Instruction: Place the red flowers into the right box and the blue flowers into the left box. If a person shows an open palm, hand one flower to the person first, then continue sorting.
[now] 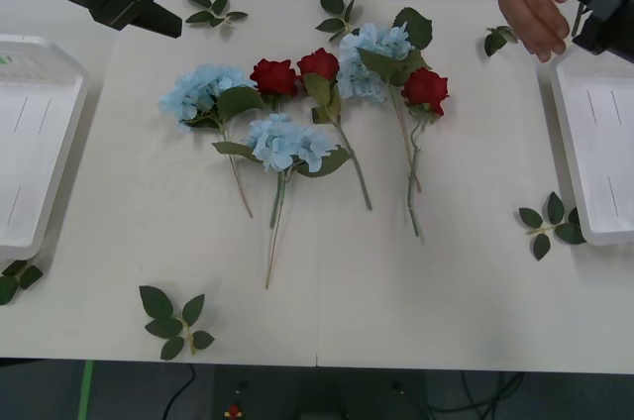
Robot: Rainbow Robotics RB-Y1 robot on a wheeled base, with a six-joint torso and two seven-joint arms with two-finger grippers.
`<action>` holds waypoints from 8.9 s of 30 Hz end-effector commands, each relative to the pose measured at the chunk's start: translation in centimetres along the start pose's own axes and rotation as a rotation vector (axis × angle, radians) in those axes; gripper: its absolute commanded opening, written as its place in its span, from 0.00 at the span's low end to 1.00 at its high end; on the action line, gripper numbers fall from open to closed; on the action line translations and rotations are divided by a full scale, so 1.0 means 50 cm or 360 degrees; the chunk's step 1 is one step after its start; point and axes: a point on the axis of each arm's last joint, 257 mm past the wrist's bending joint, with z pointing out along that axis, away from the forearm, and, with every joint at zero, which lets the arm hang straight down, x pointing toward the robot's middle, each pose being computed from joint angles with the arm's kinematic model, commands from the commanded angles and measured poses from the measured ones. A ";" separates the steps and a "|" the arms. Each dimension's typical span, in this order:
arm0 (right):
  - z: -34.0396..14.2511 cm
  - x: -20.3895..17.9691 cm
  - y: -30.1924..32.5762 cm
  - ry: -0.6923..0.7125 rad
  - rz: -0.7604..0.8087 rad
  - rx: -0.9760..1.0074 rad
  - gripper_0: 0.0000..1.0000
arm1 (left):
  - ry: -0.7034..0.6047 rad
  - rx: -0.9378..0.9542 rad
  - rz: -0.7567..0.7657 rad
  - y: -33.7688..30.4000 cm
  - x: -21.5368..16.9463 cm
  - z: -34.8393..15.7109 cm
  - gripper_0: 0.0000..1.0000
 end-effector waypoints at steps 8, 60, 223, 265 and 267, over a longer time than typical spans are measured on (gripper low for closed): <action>0.077 -0.043 0.066 -0.0151 -0.0084 -0.0024 0.00 | -0.0110 -0.0001 0.0065 -0.033 -0.043 -0.056 1.00; -0.006 0.189 0.135 0.0708 0.0803 -0.0200 1.00 | -0.0076 -0.0360 -0.0507 0.096 -0.018 -0.021 1.00; -0.233 0.447 -0.576 0.1219 0.0167 0.1458 1.00 | -0.0445 -0.0865 0.0095 0.493 -0.203 -0.103 0.00; 0.238 0.304 0.200 0.0980 0.0181 0.0034 1.00 | -0.0485 -0.1581 0.0257 1.000 0.166 -0.424 0.00; 0.270 0.306 0.229 0.0958 0.0186 0.0002 1.00 | -0.0528 -0.1617 0.0267 1.022 0.165 -0.429 0.00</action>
